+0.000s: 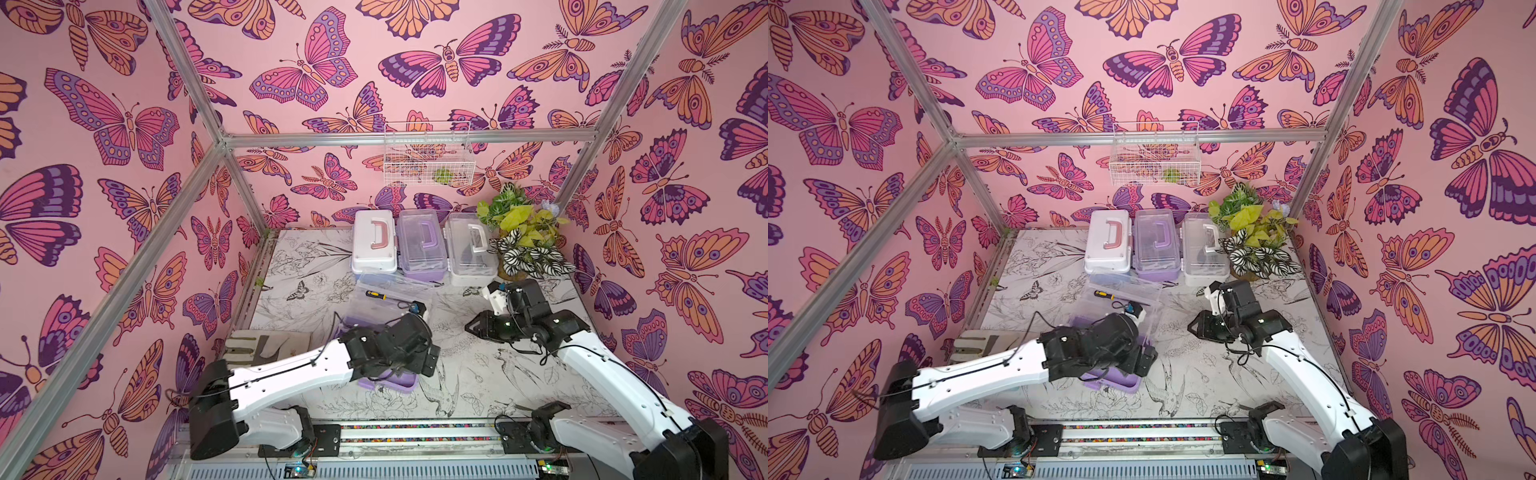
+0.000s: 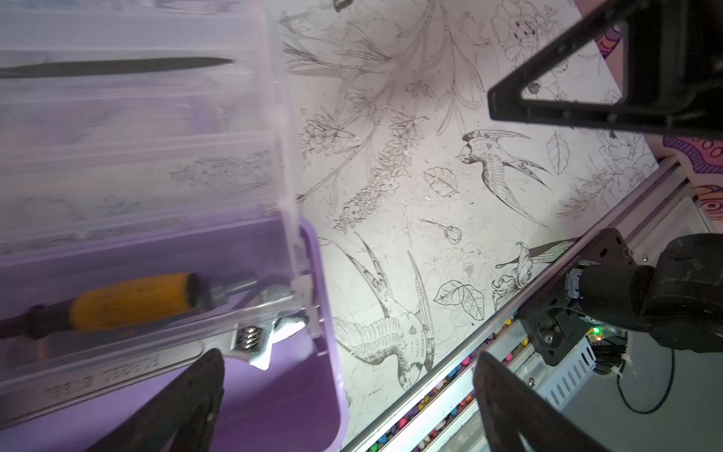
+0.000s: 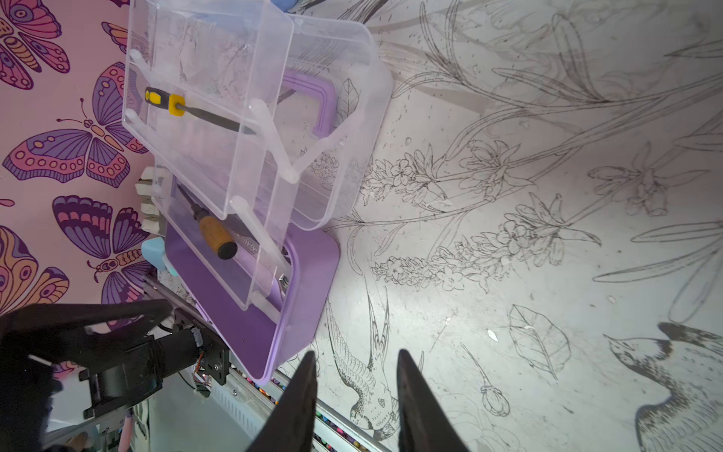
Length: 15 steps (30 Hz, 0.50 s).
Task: Close toolboxes
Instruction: Place the toolbox at the center of the board, then adjust the toolbox at the center of the board.
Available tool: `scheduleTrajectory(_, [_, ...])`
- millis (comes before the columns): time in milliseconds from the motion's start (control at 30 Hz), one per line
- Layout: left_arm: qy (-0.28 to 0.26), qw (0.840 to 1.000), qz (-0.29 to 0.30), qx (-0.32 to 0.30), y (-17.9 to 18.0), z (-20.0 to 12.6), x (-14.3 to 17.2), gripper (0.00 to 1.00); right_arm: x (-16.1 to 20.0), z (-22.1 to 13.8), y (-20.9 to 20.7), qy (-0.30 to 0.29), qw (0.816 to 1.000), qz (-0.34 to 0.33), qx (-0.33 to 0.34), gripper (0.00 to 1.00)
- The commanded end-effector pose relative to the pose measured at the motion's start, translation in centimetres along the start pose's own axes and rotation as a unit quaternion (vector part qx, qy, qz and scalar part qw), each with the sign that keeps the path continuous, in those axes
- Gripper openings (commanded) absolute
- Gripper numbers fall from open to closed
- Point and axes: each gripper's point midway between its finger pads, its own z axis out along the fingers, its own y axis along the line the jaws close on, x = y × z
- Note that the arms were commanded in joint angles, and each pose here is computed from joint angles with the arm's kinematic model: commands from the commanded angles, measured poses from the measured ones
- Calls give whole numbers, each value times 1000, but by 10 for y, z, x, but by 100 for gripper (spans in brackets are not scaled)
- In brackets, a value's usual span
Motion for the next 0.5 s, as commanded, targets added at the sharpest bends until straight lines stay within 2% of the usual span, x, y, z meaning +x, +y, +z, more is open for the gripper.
scheduleTrajectory(0, [33, 998, -4, -44, 48, -25, 13, 99, -18, 5, 23, -16, 1000, -13, -22, 36])
scheduleTrajectory(167, [4, 993, -86, -84, 122, -44, 3, 99, -26, 28, 59, 4, 998, -45, -50, 38])
scheduleTrajectory(267, [-17, 987, -133, -85, 152, -39, 1, 99, -30, 40, 78, 15, 996, -63, -57, 41])
scheduleTrajectory(333, [-27, 982, -164, -94, 171, -32, 5, 99, -32, 47, 85, 21, 996, -68, -59, 42])
scheduleTrajectory(467, [-31, 965, -210, -156, 207, -24, 25, 99, -39, 58, 92, 26, 995, -73, -58, 44])
